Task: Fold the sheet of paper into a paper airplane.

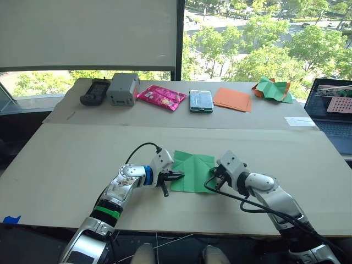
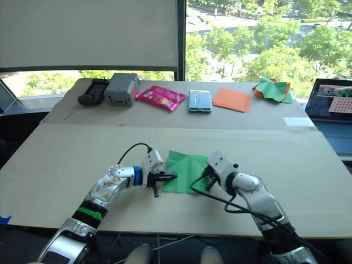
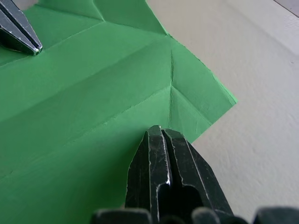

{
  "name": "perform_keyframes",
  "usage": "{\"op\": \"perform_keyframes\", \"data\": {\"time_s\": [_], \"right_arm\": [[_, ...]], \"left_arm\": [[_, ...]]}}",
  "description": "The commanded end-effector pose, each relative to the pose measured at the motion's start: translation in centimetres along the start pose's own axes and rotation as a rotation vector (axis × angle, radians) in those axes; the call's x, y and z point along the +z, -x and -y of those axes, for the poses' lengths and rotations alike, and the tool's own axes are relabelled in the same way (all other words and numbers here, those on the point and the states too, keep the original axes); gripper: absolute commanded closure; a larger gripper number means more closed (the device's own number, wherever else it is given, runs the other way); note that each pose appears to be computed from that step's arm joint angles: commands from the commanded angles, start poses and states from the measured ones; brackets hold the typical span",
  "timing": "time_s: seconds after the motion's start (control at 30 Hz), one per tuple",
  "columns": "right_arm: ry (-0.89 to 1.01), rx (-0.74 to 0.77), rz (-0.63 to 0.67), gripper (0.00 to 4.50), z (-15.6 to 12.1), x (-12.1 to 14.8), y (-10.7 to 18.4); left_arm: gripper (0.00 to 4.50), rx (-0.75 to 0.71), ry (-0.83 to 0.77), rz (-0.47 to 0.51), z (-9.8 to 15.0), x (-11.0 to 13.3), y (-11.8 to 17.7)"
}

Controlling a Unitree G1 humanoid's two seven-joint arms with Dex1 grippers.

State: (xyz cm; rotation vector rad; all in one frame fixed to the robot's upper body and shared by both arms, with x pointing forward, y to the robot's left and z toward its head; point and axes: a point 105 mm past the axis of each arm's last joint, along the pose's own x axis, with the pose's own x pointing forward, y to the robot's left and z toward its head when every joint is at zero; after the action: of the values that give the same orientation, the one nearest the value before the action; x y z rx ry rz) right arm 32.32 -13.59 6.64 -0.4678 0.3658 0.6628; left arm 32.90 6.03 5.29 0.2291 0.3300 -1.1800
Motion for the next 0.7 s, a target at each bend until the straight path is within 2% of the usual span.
{"op": "perform_keyframes", "data": {"time_s": [0.03,0.1,0.17,0.27,0.43,0.57,0.7], "right_arm": [[-0.015,0.008,-0.073,4.44,-0.7,-2.1,-0.4],[-0.021,-0.005,-0.063,4.44,-0.4,-2.0,-0.4],[-0.047,-0.049,0.007,4.44,0.5,-0.5,-0.3],[-0.112,-0.125,0.113,3.6,2.2,1.7,0.3],[-0.196,-0.156,0.13,1.94,3.0,2.3,0.5],[-0.229,-0.159,0.121,1.94,3.0,2.1,0.5],[-0.371,-0.147,0.096,1.94,2.8,1.1,-0.1]], "left_arm": [[4.5,0.009,0.014,-0.073,0.1,-2.2,-0.1],[4.5,0.009,0.012,-0.075,0.0,-2.3,0.0],[4.5,0.007,0.003,-0.07,0.0,-2.1,0.0],[4.5,0.0,-0.014,-0.062,0.1,-1.6,0.1],[4.5,0.0,-0.028,-0.057,0.2,-1.3,-0.1],[4.5,0.0,-0.03,-0.058,0.1,-1.3,-0.2],[4.5,-0.001,-0.031,-0.058,0.2,-1.4,-0.3]]}}
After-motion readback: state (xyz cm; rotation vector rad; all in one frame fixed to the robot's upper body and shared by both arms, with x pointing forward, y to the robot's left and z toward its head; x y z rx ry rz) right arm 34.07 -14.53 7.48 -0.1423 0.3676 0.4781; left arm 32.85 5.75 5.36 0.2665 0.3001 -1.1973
